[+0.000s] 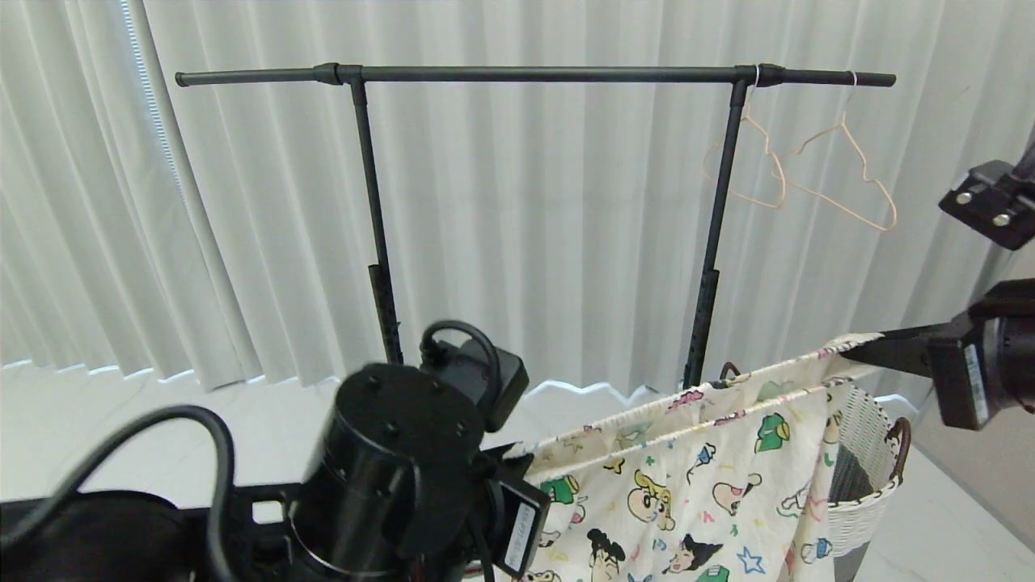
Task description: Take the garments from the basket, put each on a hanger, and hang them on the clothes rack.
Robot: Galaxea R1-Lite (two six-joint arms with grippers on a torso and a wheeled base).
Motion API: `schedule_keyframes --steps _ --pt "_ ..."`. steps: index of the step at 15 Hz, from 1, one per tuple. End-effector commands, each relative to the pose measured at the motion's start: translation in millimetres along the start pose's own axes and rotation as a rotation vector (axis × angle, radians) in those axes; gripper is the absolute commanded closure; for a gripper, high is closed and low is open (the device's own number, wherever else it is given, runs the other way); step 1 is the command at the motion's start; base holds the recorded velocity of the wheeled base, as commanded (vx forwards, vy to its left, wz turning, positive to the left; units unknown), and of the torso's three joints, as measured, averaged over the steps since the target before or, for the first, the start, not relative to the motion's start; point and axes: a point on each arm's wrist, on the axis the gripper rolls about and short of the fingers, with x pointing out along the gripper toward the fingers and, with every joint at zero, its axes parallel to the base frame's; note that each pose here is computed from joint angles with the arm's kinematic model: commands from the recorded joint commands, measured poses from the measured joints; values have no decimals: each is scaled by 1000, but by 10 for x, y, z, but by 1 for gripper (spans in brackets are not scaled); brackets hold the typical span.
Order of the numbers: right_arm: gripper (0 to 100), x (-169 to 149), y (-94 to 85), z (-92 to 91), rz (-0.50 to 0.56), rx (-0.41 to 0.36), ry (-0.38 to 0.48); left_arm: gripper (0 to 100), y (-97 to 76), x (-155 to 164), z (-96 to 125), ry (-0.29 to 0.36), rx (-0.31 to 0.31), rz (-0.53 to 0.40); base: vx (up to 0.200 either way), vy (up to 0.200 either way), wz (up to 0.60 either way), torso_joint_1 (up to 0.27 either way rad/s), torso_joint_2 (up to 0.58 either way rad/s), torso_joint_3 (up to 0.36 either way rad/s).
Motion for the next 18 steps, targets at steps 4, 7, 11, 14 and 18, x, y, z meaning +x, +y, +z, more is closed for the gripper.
schedule_keyframes --steps 4,7,11,14,18 --pt "100 -439 -6 -45 106 -58 -81 100 402 -924 1088 -108 -77 -226 0 0 0 0 0 0" --pt "100 -560 -4 218 135 -69 -179 100 472 -1194 1392 -148 -85 -290 0 0 0 0 0 0" --pt "100 -554 2 655 133 -75 -280 100 499 -1335 1480 -206 -90 -294 0 0 0 0 0 0" --pt "100 -518 3 727 131 -76 -288 100 523 -1403 1456 -228 -17 -281 0 0 0 0 0 0" --pt "100 -533 -90 733 71 -78 -294 100 517 -1384 1464 -235 46 -275 0 0 0 0 0 0"
